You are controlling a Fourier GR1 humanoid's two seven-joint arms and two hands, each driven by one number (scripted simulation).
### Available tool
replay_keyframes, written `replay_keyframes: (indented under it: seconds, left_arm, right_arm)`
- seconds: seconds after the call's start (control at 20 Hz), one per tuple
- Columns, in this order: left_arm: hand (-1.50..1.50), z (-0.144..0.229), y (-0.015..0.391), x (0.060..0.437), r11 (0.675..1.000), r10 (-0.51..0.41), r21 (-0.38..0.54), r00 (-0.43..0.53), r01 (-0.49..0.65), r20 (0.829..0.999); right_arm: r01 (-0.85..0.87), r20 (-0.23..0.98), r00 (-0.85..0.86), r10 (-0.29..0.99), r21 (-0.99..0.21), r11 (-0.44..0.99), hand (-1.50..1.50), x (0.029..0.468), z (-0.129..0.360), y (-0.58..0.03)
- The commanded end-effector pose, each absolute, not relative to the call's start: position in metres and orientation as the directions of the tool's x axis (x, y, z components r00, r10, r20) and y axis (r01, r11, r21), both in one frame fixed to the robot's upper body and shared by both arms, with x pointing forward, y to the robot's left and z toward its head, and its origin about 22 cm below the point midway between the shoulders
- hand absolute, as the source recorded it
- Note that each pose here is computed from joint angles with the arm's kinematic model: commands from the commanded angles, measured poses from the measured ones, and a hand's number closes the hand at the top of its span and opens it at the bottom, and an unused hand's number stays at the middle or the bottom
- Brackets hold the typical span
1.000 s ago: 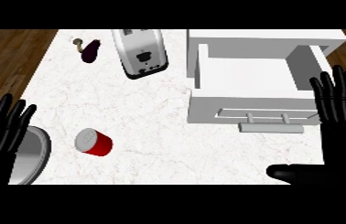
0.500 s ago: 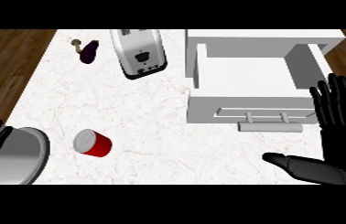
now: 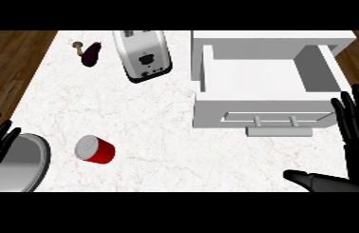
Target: Pick up the can, place it into the drawer and close the drawer
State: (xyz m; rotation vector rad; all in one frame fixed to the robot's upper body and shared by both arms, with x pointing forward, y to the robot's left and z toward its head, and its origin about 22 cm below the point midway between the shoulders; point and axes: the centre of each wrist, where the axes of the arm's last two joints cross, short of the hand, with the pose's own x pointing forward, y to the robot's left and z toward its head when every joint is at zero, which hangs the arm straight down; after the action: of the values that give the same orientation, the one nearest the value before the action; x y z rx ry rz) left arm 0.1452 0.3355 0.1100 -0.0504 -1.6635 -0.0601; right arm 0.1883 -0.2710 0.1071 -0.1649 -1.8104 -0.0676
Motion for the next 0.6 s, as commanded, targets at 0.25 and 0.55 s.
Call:
replay_keyframes:
  seconds: [0.25,0.55]
  left_arm:
    - [-1.5,0.065,0.32,0.148,0.996,-0.023,0.024,-0.023,0.084,0.999]
    - [-1.5,0.018,0.312,0.148,0.998,-0.039,0.038,0.004,0.05,0.999]
  right_arm:
    - [0.154,0.964,-0.257,0.068,-0.029,0.988,-1.5,0.175,0.11,-0.276]
    - [0.161,0.961,-0.258,0.099,-0.058,0.985,-1.5,0.174,0.097,-0.296]
